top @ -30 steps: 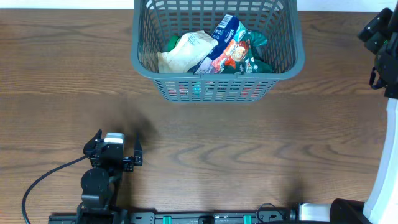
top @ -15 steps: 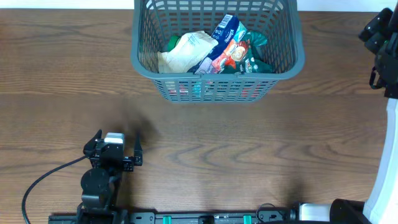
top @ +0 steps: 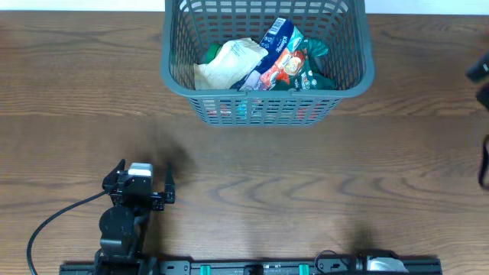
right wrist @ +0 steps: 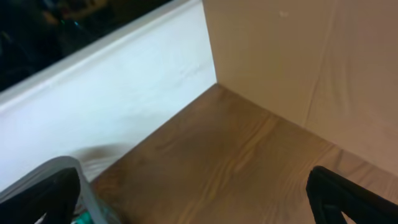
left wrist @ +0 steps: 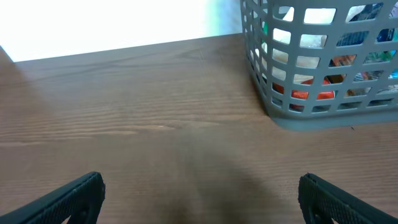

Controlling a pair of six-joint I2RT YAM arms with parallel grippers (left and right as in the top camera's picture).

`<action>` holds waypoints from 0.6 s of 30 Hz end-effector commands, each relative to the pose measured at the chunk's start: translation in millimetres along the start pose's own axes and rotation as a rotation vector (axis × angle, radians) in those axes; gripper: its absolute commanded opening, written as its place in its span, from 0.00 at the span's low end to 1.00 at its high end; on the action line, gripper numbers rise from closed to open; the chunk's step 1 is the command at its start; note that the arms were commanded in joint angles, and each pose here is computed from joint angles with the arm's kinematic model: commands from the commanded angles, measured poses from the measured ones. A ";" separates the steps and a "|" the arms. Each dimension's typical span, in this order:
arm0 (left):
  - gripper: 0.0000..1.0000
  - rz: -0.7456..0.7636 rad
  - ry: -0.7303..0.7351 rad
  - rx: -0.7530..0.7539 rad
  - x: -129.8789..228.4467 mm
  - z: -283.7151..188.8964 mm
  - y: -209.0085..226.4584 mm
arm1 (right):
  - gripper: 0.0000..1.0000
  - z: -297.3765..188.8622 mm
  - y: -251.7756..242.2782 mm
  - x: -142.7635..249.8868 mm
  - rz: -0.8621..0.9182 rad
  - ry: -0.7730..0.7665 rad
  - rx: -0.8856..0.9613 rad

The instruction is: Pack container

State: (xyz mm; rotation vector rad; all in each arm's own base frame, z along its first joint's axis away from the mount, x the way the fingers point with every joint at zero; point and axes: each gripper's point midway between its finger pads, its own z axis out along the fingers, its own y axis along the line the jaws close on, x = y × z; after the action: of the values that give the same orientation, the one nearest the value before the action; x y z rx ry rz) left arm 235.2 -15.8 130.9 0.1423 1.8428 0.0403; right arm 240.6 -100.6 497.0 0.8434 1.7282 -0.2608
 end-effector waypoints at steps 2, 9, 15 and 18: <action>0.99 0.008 0.022 -0.005 11.3 2.9 0.5 | 0.99 -11.6 -6.6 9.0 -0.032 0.010 -0.028; 0.99 0.008 0.022 -0.005 11.3 2.9 0.5 | 0.99 -12.3 -5.4 49.9 -0.195 -0.012 -0.162; 0.99 0.008 0.022 -0.005 11.3 2.9 0.5 | 0.99 -1.4 12.4 111.4 -0.342 -0.041 -0.370; 0.98 0.008 0.022 -0.005 11.3 2.9 0.5 | 0.99 4.2 14.1 152.4 -0.370 -0.003 -0.449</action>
State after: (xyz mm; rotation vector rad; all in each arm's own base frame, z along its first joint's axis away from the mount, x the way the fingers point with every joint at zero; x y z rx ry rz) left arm 235.5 -15.8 131.0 0.1439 1.8404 0.0421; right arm 233.4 -56.9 395.4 0.3809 1.7675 -0.1752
